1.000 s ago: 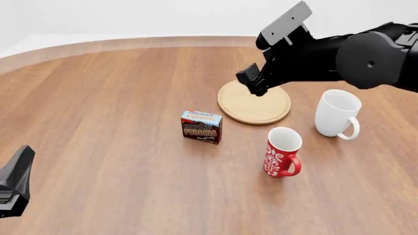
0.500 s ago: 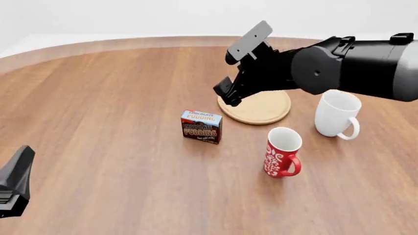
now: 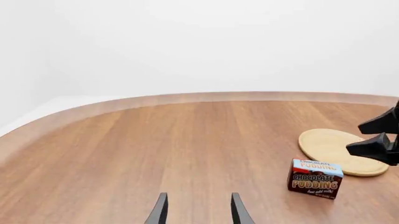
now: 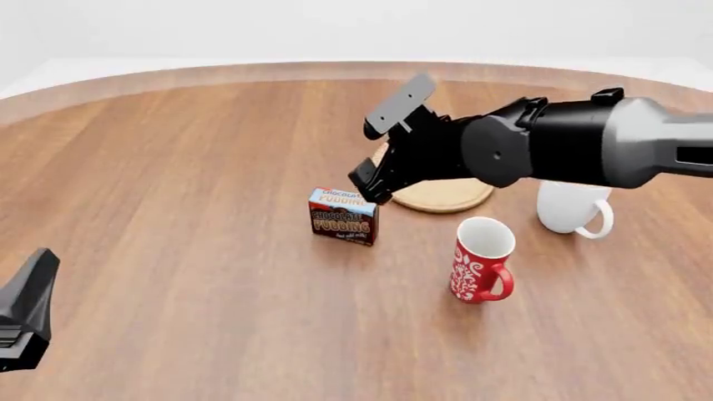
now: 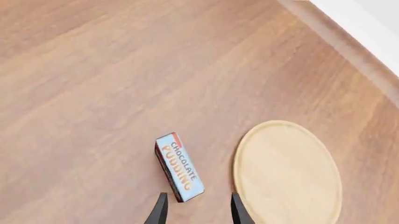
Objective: Put the chocolate pudding to the left of the plate.
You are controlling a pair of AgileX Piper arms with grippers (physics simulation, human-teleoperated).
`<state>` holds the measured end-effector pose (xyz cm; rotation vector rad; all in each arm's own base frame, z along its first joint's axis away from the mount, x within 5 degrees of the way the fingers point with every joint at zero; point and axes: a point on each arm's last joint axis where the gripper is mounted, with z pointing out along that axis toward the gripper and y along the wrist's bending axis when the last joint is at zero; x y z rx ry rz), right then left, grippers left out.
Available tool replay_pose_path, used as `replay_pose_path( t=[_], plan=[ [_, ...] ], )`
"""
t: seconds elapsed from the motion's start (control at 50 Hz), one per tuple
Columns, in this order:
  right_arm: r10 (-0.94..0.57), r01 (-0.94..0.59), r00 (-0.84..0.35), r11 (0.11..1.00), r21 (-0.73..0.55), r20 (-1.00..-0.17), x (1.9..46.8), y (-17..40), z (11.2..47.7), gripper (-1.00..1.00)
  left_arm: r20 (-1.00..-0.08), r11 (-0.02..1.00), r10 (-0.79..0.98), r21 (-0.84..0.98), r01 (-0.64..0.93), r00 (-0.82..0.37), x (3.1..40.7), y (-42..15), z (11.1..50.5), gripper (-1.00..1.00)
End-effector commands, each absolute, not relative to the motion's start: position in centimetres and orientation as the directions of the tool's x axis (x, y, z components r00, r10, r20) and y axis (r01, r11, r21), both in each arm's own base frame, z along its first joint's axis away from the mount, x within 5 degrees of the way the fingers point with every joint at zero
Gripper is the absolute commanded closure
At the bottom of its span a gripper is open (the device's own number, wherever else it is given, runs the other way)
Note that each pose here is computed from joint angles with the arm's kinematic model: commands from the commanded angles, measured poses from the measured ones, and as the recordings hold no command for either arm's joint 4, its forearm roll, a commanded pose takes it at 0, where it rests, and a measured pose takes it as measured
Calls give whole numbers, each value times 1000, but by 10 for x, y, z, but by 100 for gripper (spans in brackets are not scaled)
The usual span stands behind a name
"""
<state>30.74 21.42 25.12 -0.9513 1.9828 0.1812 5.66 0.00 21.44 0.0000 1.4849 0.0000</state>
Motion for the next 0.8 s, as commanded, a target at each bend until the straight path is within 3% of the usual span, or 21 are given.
replay_pose_path(
  t=[0.02,0.8],
  plan=[
    [-547,-687,-319,696,-208,-774,309,220,235,-100,-996,1000,0,0,0,86,57,0,214,-100],
    [-546,-684,-348,704,-192,-762,324,229,210,-100,-996,1000,0,0,0,86,57,0,214,-100]
  ],
)
